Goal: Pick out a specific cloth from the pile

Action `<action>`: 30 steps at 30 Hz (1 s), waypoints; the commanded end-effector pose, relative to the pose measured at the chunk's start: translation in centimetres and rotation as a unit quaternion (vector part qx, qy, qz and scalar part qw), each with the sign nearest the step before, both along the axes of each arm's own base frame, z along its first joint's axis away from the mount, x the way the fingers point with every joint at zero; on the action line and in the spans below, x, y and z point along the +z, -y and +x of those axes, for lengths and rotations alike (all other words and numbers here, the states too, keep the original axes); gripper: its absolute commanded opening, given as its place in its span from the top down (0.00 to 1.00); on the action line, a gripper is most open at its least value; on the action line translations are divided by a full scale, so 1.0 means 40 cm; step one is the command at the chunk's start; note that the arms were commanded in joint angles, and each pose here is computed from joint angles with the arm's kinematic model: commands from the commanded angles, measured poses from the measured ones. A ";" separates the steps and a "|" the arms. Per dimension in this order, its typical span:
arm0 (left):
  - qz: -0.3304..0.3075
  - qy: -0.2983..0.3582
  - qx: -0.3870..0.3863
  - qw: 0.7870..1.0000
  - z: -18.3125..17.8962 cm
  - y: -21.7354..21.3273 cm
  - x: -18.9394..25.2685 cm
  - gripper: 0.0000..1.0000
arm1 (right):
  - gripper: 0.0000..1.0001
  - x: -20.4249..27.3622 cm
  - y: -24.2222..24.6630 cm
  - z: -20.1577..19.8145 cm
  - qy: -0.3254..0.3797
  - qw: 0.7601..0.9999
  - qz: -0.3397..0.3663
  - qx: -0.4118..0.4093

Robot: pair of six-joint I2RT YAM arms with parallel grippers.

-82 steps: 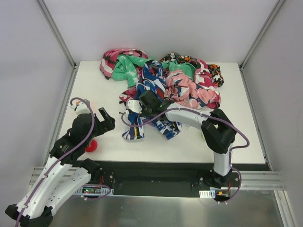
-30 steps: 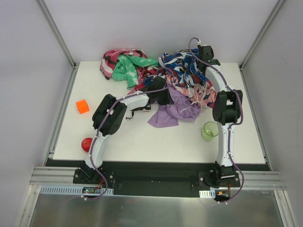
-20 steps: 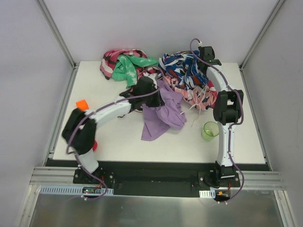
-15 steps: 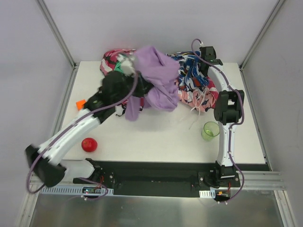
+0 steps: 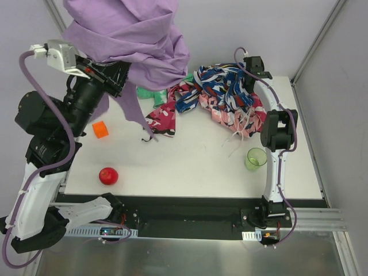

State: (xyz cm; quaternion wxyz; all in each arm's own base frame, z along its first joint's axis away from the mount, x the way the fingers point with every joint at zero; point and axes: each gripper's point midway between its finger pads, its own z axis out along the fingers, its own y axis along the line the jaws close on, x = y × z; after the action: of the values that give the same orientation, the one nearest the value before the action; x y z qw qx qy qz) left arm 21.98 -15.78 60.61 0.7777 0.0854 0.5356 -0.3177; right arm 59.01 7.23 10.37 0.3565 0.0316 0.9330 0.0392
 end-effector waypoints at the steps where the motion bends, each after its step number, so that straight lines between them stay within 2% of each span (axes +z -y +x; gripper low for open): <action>1: 0.024 0.003 -0.005 1.000 0.011 0.019 -0.002 1.00 | 0.85 -0.023 0.068 -0.075 -0.062 0.998 -0.024 -0.004; 4: 0.023 -0.013 -0.012 1.000 0.011 0.024 -0.033 1.00 | 0.75 0.007 0.053 -0.090 -0.056 0.998 -0.032 0.021; 7: 0.020 -0.037 -0.035 0.998 -0.002 0.037 -0.084 1.00 | 0.51 0.054 0.047 -0.106 -0.043 0.996 -0.066 0.039; 12: 0.010 -0.090 -0.102 0.991 -0.029 0.086 -0.180 1.00 | 0.28 0.175 0.030 -0.156 -0.014 0.987 -0.145 0.063; 13: 0.011 -0.100 -0.117 0.988 -0.034 0.099 -0.197 1.00 | 0.19 0.203 0.022 -0.167 -0.005 0.987 -0.145 0.066; 14: 0.013 -0.109 -0.133 0.985 -0.041 0.112 -0.213 1.00 | 0.04 0.229 0.012 -0.177 0.005 0.988 -0.140 0.070; 17: 0.015 -0.140 -0.182 0.973 -0.053 0.158 -0.256 1.00 | 0.04 0.293 -0.014 -0.216 0.019 0.992 -0.108 0.064; 22: 0.027 -0.192 -0.274 0.942 -0.088 0.236 -0.317 1.00 | 0.04 0.398 -0.062 -0.306 0.038 0.996 -0.028 0.076; 26: 0.024 -0.213 -0.298 0.930 -0.114 0.248 -0.355 1.00 | 0.04 0.474 -0.088 -0.375 0.067 0.993 0.018 0.095; 30: 0.015 -0.236 -0.307 0.922 -0.125 0.261 -0.410 1.00 | 0.04 0.518 -0.067 -0.429 0.101 0.992 0.023 0.072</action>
State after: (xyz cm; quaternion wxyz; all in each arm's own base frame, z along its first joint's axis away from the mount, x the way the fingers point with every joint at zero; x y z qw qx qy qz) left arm 19.19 -25.76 40.46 0.4702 0.1717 0.7210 -0.4792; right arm 44.52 9.97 28.81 0.4197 -0.0564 0.9037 0.0628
